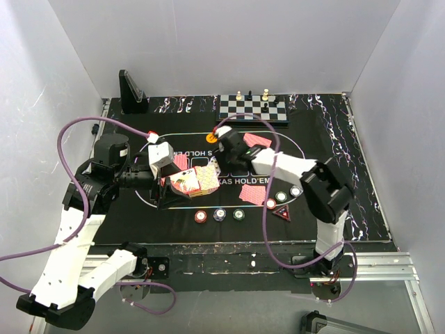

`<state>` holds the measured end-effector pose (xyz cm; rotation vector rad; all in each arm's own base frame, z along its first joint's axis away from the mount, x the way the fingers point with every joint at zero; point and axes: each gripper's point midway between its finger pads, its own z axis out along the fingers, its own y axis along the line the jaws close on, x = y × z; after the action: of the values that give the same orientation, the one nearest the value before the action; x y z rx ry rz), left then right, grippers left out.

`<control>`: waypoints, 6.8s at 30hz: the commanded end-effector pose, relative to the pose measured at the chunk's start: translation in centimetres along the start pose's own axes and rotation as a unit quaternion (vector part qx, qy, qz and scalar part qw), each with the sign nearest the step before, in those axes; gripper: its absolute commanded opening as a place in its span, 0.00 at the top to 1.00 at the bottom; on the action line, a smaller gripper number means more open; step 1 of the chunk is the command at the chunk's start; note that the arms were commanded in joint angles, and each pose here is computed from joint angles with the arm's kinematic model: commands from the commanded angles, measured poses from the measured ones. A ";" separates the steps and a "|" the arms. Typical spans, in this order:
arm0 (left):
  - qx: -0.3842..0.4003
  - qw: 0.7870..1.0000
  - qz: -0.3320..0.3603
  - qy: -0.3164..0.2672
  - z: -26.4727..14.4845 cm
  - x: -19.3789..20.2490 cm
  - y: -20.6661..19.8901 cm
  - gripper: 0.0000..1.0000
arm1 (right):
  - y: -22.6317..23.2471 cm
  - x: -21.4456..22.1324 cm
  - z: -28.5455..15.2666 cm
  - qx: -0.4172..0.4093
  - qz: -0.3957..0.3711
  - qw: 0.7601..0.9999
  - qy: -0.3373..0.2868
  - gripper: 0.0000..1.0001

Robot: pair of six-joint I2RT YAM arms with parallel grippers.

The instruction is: Distribute texas hold em gaming equipment

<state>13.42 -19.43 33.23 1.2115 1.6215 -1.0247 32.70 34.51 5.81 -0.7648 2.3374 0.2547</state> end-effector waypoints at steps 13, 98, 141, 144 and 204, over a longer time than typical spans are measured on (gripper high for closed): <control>0.005 0.999 0.023 -0.026 -0.2 -2.0 -0.1 1.00 | -3.1 -1.9 1.2 -0.097 0.223 0.969 0.040 0.54; -0.005 0.999 0.026 -0.024 1.7 -0.7 3.1 1.00 | 9.4 -9.6 -29.8 -0.488 0.258 0.832 -0.059 0.11; -0.002 0.999 0.020 -0.029 1.8 -0.6 2.9 1.00 | 3.9 -8.9 -32.5 -0.460 0.314 0.826 -0.089 0.95; -0.003 0.999 0.022 -0.030 1.7 -0.6 2.8 1.00 | 3.1 -9.0 -32.7 -0.454 0.317 0.827 -0.096 0.99; -0.014 1.000 -0.004 -0.027 -0.9 -0.9 0.1 1.00 | -4.6 -10.9 -3.9 0.062 -0.012 0.995 -0.073 0.99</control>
<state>14.54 -18.76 32.43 1.1216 1.6736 -1.0209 39.02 32.94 15.65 -0.6523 2.2625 0.2197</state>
